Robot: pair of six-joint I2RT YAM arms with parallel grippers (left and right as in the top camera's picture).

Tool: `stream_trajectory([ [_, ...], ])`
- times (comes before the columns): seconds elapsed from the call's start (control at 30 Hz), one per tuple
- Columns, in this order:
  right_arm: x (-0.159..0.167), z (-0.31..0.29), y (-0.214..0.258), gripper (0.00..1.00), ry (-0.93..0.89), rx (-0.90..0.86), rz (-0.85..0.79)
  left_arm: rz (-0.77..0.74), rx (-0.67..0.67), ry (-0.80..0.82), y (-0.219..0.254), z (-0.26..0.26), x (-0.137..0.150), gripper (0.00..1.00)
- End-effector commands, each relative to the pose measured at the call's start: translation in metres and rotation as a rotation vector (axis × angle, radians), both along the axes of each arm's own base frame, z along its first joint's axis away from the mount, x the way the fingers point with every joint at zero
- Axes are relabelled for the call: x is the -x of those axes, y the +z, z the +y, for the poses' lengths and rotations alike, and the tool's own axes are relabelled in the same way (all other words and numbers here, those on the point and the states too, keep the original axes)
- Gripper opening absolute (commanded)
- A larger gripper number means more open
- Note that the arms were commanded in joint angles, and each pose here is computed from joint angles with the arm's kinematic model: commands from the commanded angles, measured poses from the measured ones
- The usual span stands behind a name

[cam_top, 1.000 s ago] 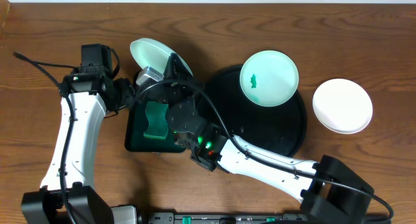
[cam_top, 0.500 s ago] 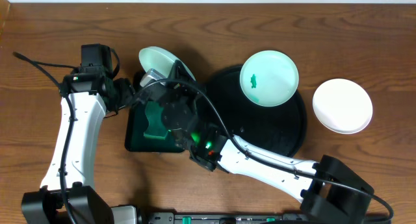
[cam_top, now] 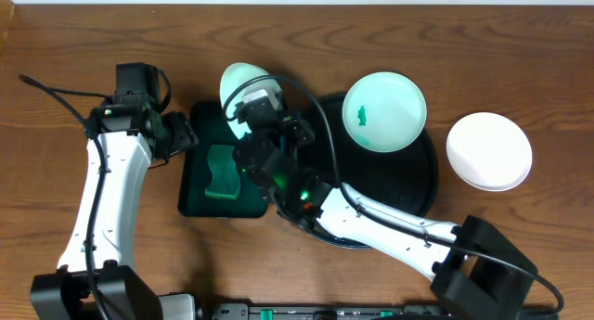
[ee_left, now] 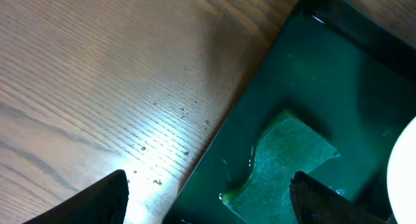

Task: Clean dirty plates on tray and stack at the side
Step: 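Carry the pale green plate with the right gripper to the white plate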

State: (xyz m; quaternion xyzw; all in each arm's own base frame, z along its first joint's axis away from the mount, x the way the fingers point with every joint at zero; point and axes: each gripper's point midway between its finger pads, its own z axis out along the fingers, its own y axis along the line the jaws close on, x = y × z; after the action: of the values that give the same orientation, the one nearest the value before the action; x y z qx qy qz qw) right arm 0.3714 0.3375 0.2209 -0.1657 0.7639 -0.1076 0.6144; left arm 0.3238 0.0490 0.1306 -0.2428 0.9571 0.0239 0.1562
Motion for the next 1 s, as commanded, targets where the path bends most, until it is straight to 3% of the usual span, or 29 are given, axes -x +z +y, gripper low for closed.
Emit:
stream_trajectory([
  [0.0,-0.001,-0.003,0.021,0.01,-0.007,-0.163,0.003,-0.015,-0.015,0.006,0.007,0.004,-0.003,0.80],
  [0.23,-0.014,-0.036,0.026,0.01,-0.035,-0.431,0.139,-0.015,-0.015,0.006,0.007,0.004,-0.003,0.80],
  [0.43,-0.027,-0.104,0.037,0.01,-0.147,-0.453,0.198,-0.015,-0.015,0.006,0.007,0.004,-0.003,0.80],
  [0.63,-0.026,-0.194,0.035,0.01,-0.334,-0.467,0.281,-0.015,-0.015,0.006,0.007,0.004,-0.003,0.80],
  [0.97,-0.005,-0.363,-0.010,0.01,-0.720,-0.615,0.506,-0.015,-0.015,0.005,0.007,0.004,-0.003,0.80],
])
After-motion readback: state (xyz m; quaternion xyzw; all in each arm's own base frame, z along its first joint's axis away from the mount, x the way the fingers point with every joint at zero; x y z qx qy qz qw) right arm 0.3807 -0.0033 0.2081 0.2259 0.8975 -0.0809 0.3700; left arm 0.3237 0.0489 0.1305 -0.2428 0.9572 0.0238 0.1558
